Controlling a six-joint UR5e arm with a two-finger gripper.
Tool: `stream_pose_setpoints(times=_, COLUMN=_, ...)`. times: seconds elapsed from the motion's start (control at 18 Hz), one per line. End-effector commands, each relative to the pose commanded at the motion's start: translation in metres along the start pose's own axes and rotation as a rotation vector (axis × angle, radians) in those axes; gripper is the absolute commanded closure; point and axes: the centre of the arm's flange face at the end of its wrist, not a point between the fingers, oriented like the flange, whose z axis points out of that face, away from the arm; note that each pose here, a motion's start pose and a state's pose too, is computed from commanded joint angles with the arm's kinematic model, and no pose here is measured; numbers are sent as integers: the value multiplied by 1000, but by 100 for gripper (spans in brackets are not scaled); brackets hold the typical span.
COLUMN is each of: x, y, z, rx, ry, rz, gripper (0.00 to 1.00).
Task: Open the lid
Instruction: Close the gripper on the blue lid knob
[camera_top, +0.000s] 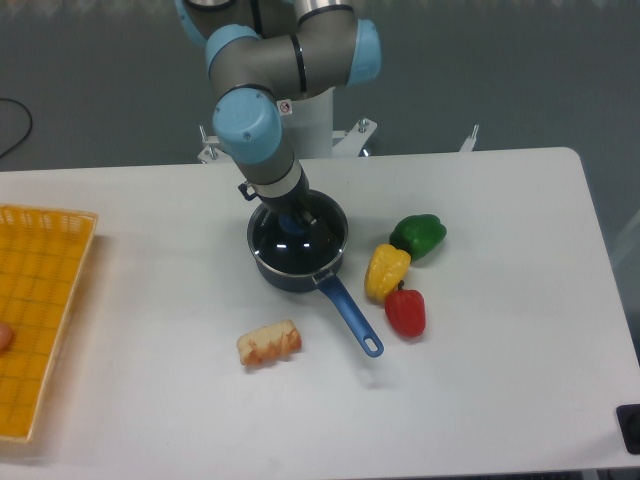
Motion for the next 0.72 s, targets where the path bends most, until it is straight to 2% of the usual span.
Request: stream_pose_setpoints(times=0.72, x=2, y=0, z=2, rx=25, ry=16, rz=-4, gripper=0)
